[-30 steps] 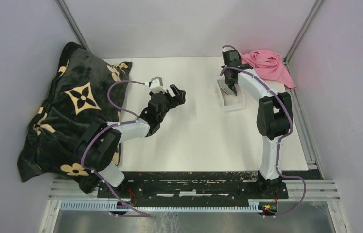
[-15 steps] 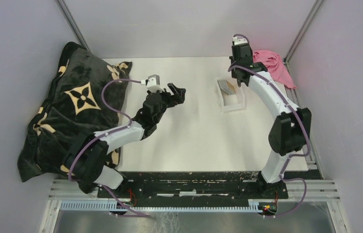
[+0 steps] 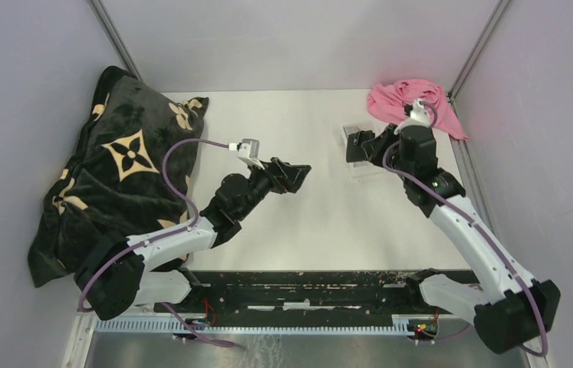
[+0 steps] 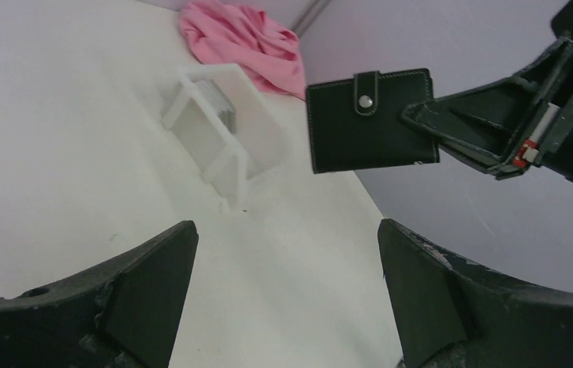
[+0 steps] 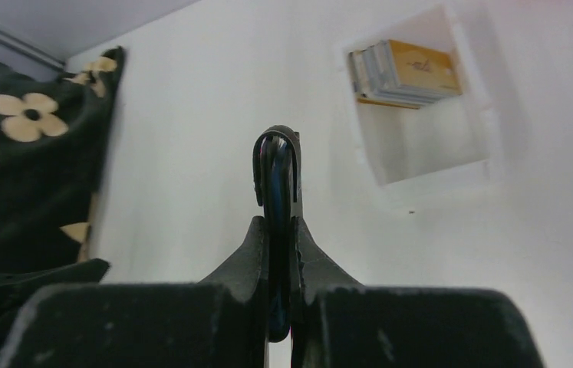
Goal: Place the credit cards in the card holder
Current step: Pick up the card holder from the storage box, then open the card holder.
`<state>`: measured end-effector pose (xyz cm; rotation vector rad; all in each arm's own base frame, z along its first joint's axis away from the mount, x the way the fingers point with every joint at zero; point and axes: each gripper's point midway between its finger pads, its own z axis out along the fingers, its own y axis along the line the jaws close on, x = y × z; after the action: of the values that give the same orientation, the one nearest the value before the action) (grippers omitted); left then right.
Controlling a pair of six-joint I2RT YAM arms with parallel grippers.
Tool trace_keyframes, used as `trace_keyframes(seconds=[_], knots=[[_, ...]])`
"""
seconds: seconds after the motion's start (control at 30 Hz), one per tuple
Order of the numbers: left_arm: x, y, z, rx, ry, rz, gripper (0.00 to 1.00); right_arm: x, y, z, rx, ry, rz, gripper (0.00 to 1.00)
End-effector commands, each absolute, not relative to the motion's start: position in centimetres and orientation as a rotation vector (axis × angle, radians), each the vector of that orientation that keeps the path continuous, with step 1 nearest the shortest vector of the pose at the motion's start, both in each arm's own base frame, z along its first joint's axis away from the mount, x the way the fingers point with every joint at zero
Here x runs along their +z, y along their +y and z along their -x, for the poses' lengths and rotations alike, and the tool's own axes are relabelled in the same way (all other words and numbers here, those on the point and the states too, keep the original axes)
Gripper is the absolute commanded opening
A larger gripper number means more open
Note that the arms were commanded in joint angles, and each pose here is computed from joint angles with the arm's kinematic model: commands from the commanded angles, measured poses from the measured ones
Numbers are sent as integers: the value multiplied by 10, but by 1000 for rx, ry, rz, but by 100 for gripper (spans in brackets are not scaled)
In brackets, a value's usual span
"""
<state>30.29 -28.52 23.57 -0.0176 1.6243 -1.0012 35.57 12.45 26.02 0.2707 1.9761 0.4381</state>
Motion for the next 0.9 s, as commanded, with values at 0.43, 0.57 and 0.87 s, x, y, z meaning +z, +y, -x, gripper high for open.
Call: trace_keyframes(seconds=[0.43, 0.57, 0.87], knots=[[278, -324, -245, -1380, 1458, -20, 93, 318, 165, -300, 1312, 1437, -623, 1], [283, -329, -248, -1402, 1440, -12, 93, 320, 171, -295, 1427, 1382, -655, 1], [283, -340, -259, -1411, 1430, 4, 93, 312, 192, -288, 1591, 1343, -700, 1]])
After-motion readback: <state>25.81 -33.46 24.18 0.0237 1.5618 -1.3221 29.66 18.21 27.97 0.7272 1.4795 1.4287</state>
